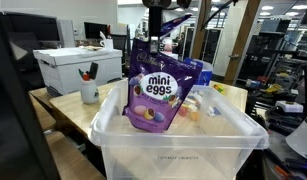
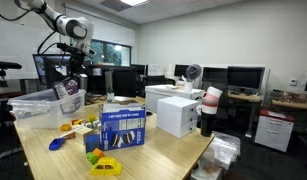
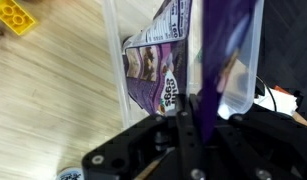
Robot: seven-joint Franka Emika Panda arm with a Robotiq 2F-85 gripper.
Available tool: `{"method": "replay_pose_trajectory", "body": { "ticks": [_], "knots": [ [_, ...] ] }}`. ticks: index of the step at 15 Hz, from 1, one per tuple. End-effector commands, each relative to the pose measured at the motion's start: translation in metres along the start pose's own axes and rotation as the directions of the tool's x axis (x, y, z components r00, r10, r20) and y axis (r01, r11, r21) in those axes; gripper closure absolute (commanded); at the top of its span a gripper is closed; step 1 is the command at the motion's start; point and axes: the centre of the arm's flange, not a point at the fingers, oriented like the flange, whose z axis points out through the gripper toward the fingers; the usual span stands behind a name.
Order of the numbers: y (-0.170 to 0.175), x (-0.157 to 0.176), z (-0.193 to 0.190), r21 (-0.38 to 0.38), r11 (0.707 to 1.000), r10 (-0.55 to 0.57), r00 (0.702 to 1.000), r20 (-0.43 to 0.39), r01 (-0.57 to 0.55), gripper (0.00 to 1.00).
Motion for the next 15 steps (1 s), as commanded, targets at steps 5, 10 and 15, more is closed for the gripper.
{"method": "replay_pose_trajectory", "body": {
  "ticks": [5,10,15],
  "knots": [
    [0.019,0.041,0.003,0.062,0.974,-0.221,0.971,0.089,0.216,0.96],
    [0.014,0.057,0.013,0.108,0.952,-0.3,0.946,0.122,0.288,0.96],
    [0.009,0.064,0.019,0.129,0.941,-0.328,0.935,0.132,0.312,0.96]
  ]
}}
